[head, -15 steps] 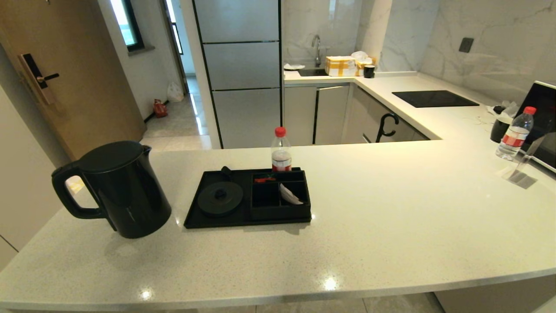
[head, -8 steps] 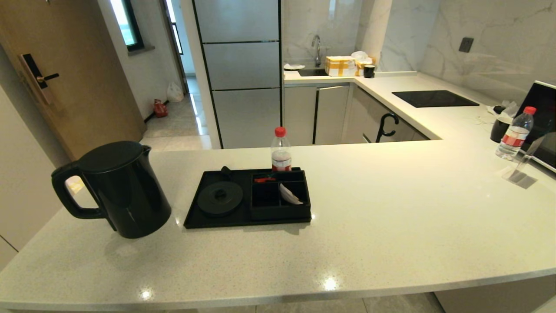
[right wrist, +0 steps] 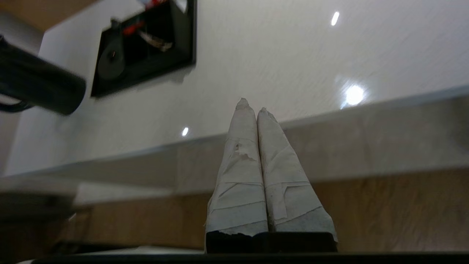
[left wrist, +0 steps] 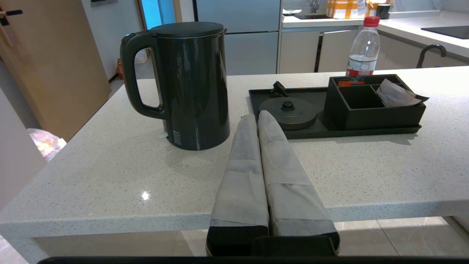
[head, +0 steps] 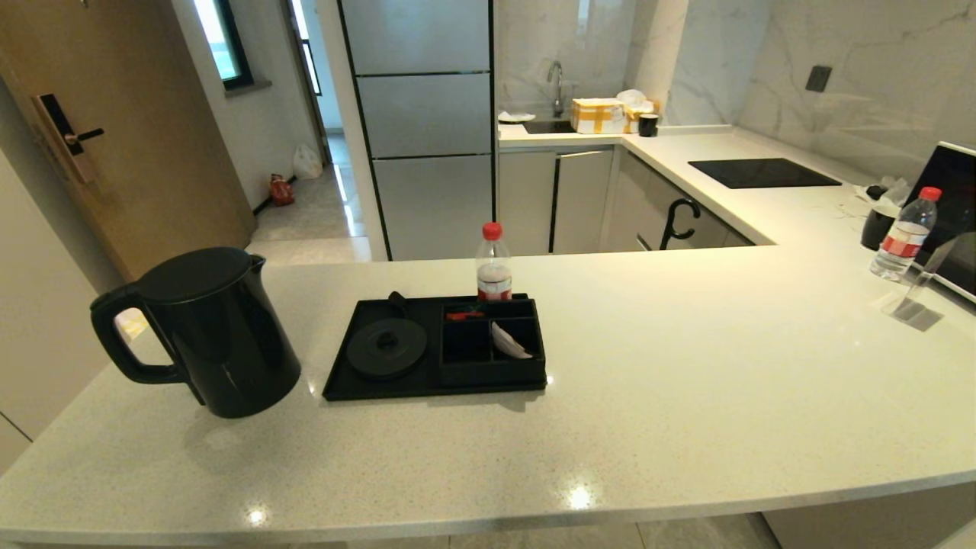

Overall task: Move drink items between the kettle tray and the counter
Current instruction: Pick up the tea bag

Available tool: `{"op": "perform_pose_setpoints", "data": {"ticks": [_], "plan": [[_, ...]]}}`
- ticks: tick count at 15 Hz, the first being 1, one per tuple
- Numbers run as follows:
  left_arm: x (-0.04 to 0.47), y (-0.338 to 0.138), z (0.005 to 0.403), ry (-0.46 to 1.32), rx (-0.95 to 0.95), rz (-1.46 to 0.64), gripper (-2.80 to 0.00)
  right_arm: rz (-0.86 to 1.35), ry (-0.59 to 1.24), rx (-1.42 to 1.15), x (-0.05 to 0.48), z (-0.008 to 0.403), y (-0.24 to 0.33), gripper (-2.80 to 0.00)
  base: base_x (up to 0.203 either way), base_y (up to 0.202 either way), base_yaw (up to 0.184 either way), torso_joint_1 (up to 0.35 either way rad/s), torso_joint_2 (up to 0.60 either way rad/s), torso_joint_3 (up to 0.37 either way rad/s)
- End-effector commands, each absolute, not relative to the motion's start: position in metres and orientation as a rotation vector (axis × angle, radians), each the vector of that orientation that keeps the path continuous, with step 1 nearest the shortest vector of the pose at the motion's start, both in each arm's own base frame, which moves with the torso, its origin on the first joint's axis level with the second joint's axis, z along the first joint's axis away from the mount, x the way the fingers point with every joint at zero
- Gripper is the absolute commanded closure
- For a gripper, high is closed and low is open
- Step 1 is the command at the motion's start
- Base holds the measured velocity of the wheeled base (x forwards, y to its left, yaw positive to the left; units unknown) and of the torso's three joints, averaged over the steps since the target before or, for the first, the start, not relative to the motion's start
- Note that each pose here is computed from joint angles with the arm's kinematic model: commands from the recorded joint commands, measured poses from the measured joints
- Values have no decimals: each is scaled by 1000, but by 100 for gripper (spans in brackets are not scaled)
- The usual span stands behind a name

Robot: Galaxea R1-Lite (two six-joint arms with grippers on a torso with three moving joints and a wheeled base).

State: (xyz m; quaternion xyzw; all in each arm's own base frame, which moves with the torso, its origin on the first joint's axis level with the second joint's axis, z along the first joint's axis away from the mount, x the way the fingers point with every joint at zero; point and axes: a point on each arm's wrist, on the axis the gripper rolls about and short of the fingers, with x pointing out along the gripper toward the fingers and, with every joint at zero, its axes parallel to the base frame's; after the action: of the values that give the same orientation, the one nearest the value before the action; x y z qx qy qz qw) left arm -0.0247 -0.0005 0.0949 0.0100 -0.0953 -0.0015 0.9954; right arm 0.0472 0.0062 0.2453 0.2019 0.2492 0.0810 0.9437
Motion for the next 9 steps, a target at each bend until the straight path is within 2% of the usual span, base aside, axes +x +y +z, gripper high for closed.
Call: {"op": "perform_pose_setpoints", "data": {"ticks": [1,5,7,9], "plan": [[-21,0,84,-153,20,-3,0,175,690,459,98,246,9,0,0,0,0,0,0,0],[-21,0,84,-152,20,-3,0,238,1009,516,193,223,32,0,0,0,0,0,0,0],[-21,0,84,-152,20,-3,0,300,1099,514,225,215,57,0,0,0,0,0,0,0],[-21,0,84,-152,20,-3,0,376,1072,496,243,213,80,0,0,0,0,0,0,0]]}}
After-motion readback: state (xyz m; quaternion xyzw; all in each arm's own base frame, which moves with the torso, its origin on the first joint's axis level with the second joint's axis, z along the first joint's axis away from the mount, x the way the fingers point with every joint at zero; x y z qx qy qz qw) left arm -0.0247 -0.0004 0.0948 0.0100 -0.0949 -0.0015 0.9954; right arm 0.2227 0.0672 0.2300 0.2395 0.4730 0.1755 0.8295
